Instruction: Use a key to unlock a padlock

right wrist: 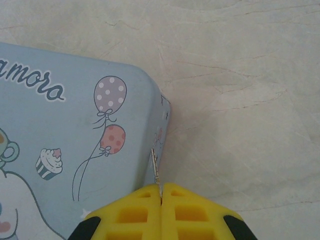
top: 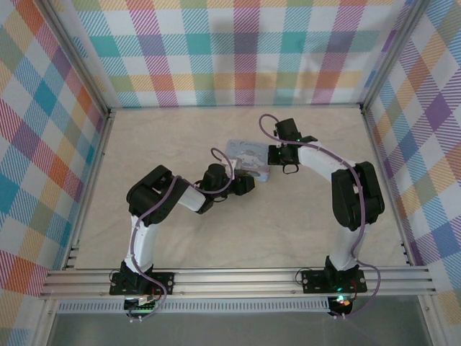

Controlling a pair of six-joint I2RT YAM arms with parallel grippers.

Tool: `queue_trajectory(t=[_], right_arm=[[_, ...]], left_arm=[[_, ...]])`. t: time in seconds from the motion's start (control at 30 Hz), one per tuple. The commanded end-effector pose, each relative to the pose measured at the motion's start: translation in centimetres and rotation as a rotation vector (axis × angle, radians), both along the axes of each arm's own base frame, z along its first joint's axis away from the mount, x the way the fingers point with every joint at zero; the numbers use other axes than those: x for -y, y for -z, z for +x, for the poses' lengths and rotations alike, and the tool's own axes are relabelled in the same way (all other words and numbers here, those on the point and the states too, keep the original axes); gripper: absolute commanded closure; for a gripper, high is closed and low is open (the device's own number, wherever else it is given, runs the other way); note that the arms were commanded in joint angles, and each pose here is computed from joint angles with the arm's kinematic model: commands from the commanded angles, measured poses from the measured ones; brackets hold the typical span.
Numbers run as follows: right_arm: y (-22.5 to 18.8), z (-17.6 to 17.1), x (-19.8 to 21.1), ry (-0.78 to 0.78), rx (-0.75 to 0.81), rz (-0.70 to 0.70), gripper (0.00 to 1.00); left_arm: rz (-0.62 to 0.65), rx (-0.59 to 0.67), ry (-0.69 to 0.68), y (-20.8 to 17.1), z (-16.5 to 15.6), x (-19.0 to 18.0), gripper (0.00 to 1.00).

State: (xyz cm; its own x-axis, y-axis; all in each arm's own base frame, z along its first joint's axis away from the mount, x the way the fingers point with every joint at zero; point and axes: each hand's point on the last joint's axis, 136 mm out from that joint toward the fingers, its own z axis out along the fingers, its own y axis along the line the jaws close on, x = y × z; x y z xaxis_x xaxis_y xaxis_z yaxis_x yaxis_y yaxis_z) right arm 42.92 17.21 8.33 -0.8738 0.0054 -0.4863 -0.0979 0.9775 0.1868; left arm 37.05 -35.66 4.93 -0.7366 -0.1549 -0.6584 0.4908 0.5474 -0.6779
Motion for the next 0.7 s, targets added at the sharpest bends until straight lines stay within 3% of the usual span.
queue_trajectory(t=[0.0,0.17,0.27,0.67], right_arm=[[1.3,-1.0,-0.9,-0.024,-0.049,0.015,1.0],[0.9,-0.6,-1.3,-0.027,-0.044,0.029,1.0],[0.7,-0.5,-1.5,-0.03,-0.04,0.032,1.0],[0.8,-0.9,-3.4,-0.065,-0.046,0.065,1.0]], left_arm=[[0.072,-0.074,-0.051,2.4,-0.2,-2.3,0.57],[0.087,-0.078,-0.074,2.7,0.0,-3.1,0.56],[0.09,-0.075,-0.079,2.8,0.1,-3.2,0.47],[0.04,-0.088,-0.026,2.7,0.2,-1.6,0.44]])
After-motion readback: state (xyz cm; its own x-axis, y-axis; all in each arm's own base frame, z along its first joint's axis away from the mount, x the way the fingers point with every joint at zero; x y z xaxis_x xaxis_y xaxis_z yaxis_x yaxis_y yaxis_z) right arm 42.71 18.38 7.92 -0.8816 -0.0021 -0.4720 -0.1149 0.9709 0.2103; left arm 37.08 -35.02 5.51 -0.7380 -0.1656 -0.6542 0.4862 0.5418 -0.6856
